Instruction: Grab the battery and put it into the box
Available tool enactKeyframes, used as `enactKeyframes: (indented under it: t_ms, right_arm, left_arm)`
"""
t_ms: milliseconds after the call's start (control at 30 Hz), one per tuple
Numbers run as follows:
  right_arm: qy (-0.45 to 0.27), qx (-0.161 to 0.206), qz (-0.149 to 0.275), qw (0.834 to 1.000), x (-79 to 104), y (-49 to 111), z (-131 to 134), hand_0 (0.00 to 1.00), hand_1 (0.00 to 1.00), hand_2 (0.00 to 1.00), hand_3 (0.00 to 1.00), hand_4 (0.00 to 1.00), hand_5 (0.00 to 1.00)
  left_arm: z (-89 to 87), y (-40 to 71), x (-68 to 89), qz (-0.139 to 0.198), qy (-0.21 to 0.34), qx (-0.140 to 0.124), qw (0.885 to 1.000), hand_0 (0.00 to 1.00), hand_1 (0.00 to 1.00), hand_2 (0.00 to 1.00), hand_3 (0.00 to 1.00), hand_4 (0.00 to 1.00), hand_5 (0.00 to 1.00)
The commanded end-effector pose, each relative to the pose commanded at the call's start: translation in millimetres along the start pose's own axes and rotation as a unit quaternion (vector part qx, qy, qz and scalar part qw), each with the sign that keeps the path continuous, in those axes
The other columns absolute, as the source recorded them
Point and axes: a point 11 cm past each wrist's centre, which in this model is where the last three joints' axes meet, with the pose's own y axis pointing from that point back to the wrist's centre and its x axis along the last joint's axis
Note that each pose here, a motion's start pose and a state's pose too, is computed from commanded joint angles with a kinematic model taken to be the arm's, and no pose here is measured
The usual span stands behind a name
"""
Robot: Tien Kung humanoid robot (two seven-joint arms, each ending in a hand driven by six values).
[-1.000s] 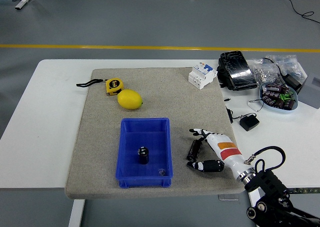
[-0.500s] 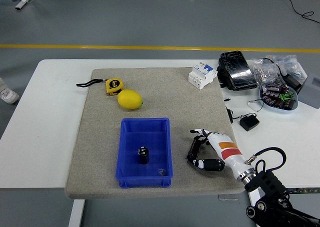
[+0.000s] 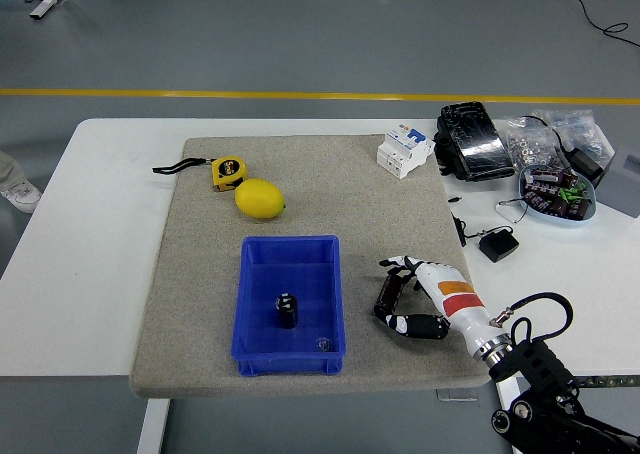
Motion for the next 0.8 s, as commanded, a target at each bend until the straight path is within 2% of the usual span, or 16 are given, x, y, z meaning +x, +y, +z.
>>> enactKeyframes:
  t_ms: [267,433,667,700,800]
  right_arm:
    - [0.010,0.026,0.024,0.999,21.7,-11.3,-16,0.446,0.491,0.596,0.739,0.773,0.127]
    - [0.009,0.061,0.039,0.997,35.5,-20.9,-41,0.447,0.493,0.589,0.729,0.758,0.117]
    - [0.004,0.117,0.034,0.992,39.0,-30.7,-81,0.458,0.496,0.590,0.735,0.754,0.107]
    - [0.006,0.122,0.031,0.992,38.4,-31.9,-84,0.528,0.581,0.683,0.824,0.850,0.151]
    - [0.016,0.130,0.018,0.991,36.3,-36.9,-91,0.528,0.581,0.683,0.824,0.850,0.151]
  left_arm:
    - [-2.3,-0.6,2.3,0.002,-0.001,0.002,1.000,0.610,0.616,0.698,0.589,0.638,0.618]
    - [-3.9,-1.0,4.3,0.004,-0.002,0.004,1.000,0.610,0.614,0.696,0.589,0.638,0.618]
    - [-5.6,-1.5,6.2,0.006,-0.002,0.005,1.000,0.610,0.614,0.696,0.589,0.637,0.617]
    - [-5.5,-1.5,6.2,0.006,-0.003,0.005,1.000,0.610,0.614,0.695,0.589,0.638,0.617]
    - [-3.8,-1.4,6.2,0.006,-0.003,0.003,1.000,0.610,0.614,0.695,0.589,0.638,0.617]
